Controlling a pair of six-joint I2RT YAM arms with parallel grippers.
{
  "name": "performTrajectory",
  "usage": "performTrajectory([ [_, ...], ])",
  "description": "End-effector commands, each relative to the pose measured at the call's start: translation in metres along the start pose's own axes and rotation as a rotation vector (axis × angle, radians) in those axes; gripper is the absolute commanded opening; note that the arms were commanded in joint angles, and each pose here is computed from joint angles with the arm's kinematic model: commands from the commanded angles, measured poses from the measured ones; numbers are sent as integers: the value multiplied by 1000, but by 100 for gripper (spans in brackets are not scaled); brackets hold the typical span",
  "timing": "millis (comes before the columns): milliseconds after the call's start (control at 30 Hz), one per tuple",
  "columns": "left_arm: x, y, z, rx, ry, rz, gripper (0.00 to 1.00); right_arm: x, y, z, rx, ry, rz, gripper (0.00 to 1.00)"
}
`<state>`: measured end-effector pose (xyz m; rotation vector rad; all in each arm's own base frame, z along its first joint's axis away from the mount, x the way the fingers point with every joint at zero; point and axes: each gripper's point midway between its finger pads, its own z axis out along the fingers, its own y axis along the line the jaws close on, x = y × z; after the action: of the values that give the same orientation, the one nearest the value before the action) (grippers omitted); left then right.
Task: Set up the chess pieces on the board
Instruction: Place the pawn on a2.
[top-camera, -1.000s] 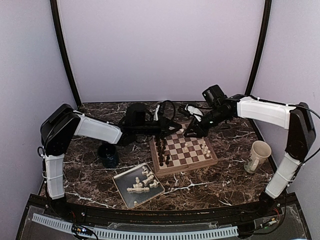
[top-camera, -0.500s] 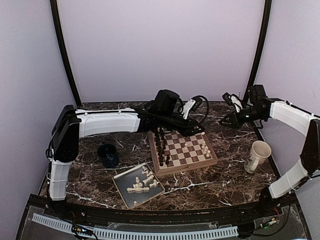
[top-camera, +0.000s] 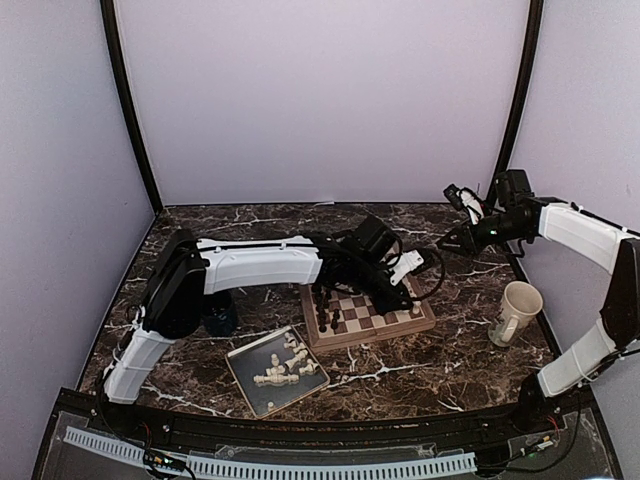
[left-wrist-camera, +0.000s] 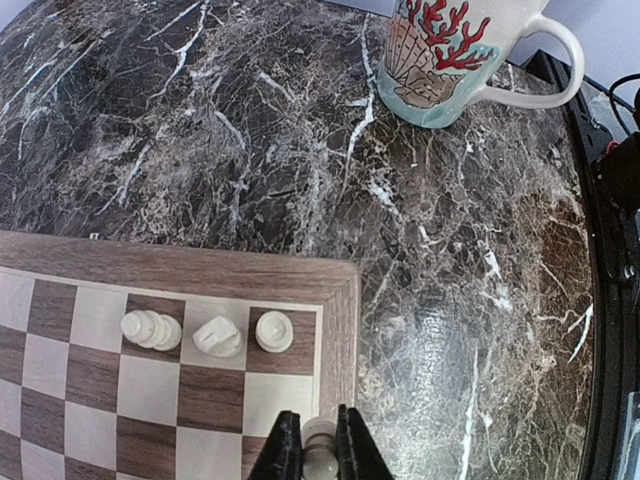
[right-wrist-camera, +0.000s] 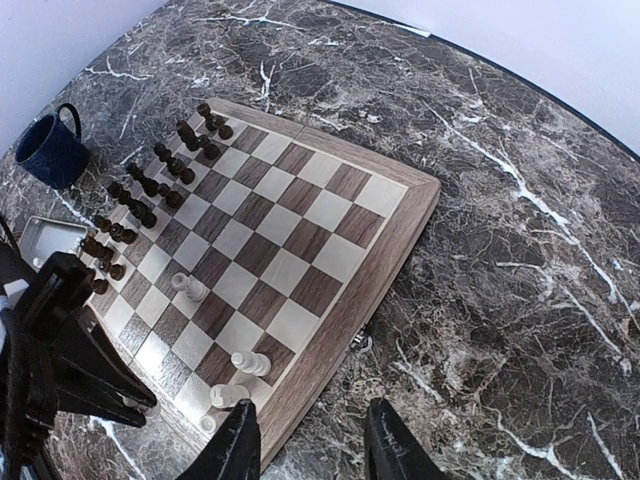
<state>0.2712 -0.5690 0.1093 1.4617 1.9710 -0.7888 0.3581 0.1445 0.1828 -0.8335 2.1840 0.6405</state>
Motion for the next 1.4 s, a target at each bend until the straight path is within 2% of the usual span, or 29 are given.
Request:
performTrajectory([
  [0, -7, -4, 3, -35, 12, 57, 7, -5, 3, -2, -7, -28, -12, 37],
  [633, 15, 8, 27, -81, 85, 52, 8, -1, 5, 1, -27, -18, -16, 38],
  [700, 15, 7, 27, -76, 84, 53, 11, -1, 5, 1, -29, -16, -14, 38],
  [867, 6, 5, 21, -77, 67, 55, 26, -6, 6, -3, -26, -18, -24, 39],
  [1033, -21, 2, -9, -105, 17, 60, 38, -15, 8, -6, -43, -19, -30, 41],
  [1233, -47, -9, -85, -151, -48, 108, 41, -32, 20, 5, -83, 15, -83, 41],
  [1367, -35, 3, -131, -205, -68, 106, 42, -36, 40, 29, -114, 92, -167, 41],
])
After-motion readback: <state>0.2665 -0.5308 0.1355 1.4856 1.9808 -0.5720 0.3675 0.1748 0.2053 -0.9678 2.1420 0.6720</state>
